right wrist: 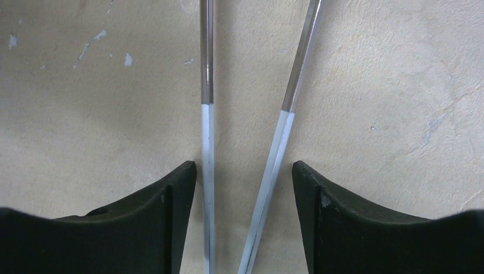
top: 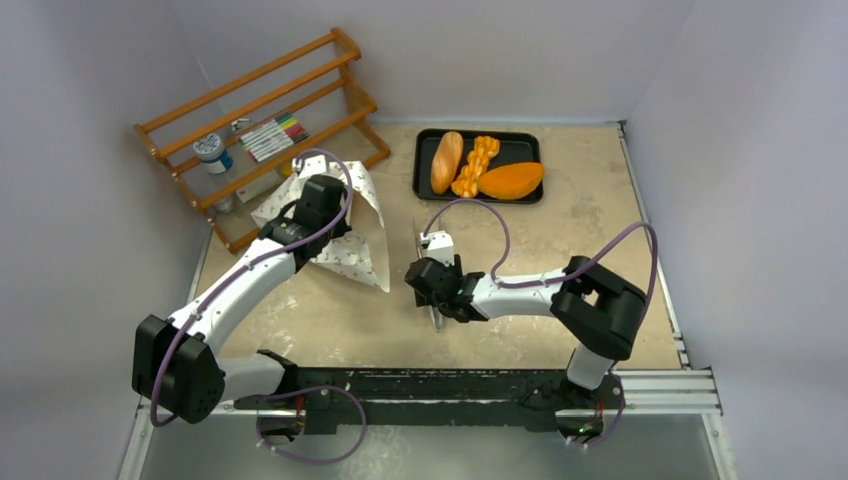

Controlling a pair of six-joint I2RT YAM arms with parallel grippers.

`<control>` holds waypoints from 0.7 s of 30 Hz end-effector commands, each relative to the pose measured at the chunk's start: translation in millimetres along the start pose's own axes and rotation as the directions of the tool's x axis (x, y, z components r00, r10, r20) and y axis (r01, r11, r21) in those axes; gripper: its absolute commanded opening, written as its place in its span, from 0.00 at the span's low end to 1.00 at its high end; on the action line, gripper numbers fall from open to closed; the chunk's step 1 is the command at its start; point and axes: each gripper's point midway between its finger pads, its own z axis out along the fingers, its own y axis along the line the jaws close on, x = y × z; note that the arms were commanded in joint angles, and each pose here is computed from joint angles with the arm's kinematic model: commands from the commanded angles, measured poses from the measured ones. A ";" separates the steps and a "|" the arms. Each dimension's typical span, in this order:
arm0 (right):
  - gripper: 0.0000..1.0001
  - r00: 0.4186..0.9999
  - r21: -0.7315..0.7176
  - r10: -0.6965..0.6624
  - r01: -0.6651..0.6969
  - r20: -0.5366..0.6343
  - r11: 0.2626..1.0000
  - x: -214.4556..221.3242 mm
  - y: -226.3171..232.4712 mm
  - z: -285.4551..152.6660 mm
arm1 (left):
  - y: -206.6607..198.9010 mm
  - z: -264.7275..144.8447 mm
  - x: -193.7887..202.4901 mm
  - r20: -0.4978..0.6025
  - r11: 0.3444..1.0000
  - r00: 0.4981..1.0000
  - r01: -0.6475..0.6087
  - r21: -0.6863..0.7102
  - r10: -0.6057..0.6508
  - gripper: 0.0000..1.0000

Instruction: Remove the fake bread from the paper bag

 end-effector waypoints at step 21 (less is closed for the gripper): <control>0.42 0.988 -0.148 0.050 -0.028 0.145 0.989 -49.8 -5.6 -62.1 | -18.0 -44.6 -34.7 0.053 0.998 0.998 0.034 0.059 -0.037 0.00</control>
